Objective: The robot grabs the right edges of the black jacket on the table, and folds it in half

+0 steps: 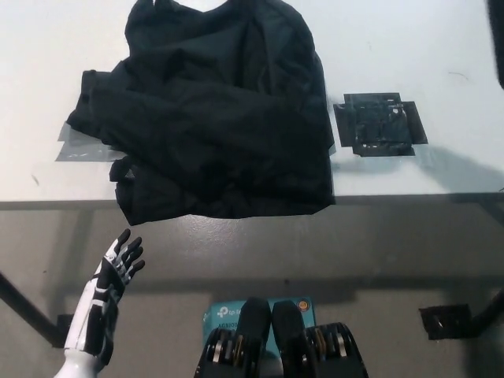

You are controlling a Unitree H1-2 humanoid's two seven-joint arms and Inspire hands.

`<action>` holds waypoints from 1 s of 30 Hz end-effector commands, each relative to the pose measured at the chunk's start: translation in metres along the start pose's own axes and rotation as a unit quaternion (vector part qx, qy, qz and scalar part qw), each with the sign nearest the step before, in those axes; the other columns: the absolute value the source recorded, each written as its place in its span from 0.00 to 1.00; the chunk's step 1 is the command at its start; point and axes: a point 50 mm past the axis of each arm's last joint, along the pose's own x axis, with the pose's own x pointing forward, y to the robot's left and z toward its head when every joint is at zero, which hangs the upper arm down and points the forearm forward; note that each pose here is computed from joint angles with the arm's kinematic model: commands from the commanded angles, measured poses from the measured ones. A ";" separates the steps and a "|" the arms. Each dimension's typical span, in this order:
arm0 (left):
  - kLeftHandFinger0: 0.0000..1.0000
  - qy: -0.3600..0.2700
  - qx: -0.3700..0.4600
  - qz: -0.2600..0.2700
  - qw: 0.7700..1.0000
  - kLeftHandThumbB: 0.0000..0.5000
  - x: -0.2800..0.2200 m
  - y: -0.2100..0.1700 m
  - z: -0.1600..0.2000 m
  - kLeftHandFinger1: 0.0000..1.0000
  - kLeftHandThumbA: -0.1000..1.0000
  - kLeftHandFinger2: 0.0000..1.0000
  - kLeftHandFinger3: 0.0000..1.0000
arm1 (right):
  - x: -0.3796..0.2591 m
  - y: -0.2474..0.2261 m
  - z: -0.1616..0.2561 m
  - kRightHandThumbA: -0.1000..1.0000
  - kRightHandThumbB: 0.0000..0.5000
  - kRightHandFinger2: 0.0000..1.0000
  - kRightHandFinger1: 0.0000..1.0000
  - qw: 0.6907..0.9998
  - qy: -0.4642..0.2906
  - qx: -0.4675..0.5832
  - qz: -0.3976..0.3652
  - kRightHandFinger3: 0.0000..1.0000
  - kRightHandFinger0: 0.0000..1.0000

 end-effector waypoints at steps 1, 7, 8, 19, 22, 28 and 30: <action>1.00 -0.031 0.008 0.015 0.999 0.42 -0.008 0.015 0.006 1.00 1.00 1.00 1.00 | -0.200 0.016 0.075 1.00 0.86 1.00 1.00 0.978 -0.147 -0.126 -0.077 1.00 1.00; 1.00 -0.019 0.007 0.015 1.000 0.43 -0.011 0.015 0.002 1.00 1.00 1.00 1.00 | -0.270 0.083 0.027 1.00 0.81 1.00 1.00 0.980 -0.131 -0.034 -0.145 1.00 1.00; 1.00 -0.018 0.007 0.014 1.000 0.43 -0.011 0.015 0.002 1.00 1.00 1.00 1.00 | -0.276 0.091 0.020 1.00 0.83 1.00 1.00 0.980 -0.127 -0.025 -0.153 1.00 1.00; 1.00 -0.017 0.013 0.022 1.000 0.41 -0.015 0.022 0.000 1.00 1.00 1.00 1.00 | -0.300 0.196 -0.108 0.96 0.59 1.00 1.00 0.969 0.019 0.140 -0.203 1.00 1.00; 1.00 -0.025 0.014 0.021 0.999 0.42 -0.008 0.023 0.002 1.00 1.00 1.00 1.00 | -0.298 0.210 -0.145 0.90 0.46 1.00 1.00 0.957 0.052 0.179 -0.222 1.00 1.00; 1.00 -0.018 0.009 0.017 1.000 0.37 -0.015 0.022 0.001 1.00 1.00 1.00 1.00 | -0.294 0.248 -0.216 0.86 0.25 1.00 1.00 0.925 0.149 0.233 -0.260 1.00 1.00; 1.00 -0.016 0.011 0.016 1.000 0.35 -0.016 0.020 0.000 1.00 1.00 1.00 1.00 | -0.293 0.254 -0.229 0.86 0.24 1.00 1.00 0.922 0.153 0.240 -0.262 1.00 1.00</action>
